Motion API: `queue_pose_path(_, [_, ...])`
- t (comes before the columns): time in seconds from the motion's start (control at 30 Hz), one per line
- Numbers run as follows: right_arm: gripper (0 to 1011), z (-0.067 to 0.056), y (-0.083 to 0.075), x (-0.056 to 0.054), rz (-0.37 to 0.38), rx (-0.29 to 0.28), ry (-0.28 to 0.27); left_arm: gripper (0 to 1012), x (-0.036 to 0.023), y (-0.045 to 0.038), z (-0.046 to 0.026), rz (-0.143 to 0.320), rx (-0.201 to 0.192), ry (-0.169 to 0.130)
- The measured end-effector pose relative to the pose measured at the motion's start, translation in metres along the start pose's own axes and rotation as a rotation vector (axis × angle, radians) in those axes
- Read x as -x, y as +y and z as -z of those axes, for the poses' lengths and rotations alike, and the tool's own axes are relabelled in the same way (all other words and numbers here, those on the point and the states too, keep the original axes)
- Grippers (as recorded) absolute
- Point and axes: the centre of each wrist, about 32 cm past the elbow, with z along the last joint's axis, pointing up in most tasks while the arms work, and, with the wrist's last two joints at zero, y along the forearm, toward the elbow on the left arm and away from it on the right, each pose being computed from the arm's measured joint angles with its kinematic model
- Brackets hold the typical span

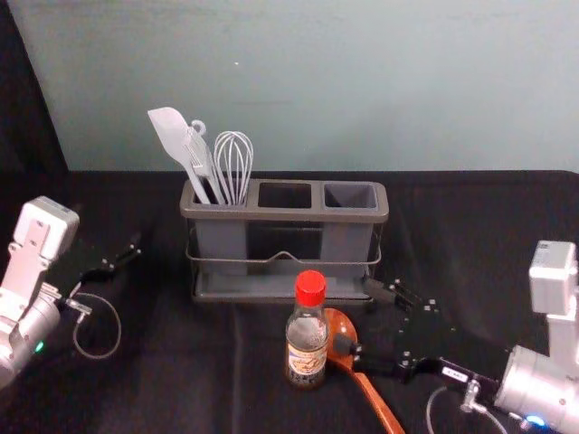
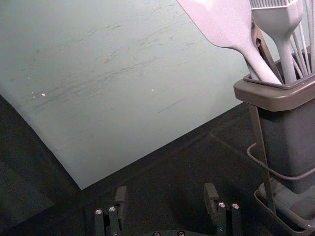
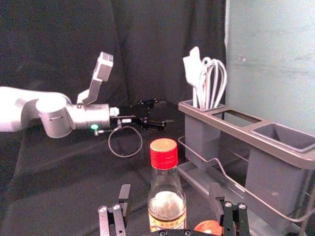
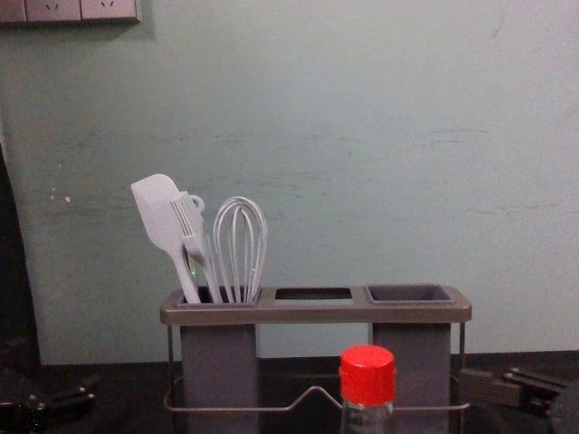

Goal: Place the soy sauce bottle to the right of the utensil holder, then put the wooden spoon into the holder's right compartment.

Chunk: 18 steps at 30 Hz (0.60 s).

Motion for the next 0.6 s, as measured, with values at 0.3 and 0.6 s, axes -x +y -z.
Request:
queue_pose_path(0.3, [1003,-0.008,0.022,-0.004,-0.026,0.037,-0.020,1012,0.0000,0.0000,0.0000,0.000,0.000,0.000])
queue_pose_path(0.6, [1003,-0.012,0.034,-0.005,-0.031,0.031,-0.024,1012,0.0000,0.0000,0.0000,0.000,0.000,0.000])
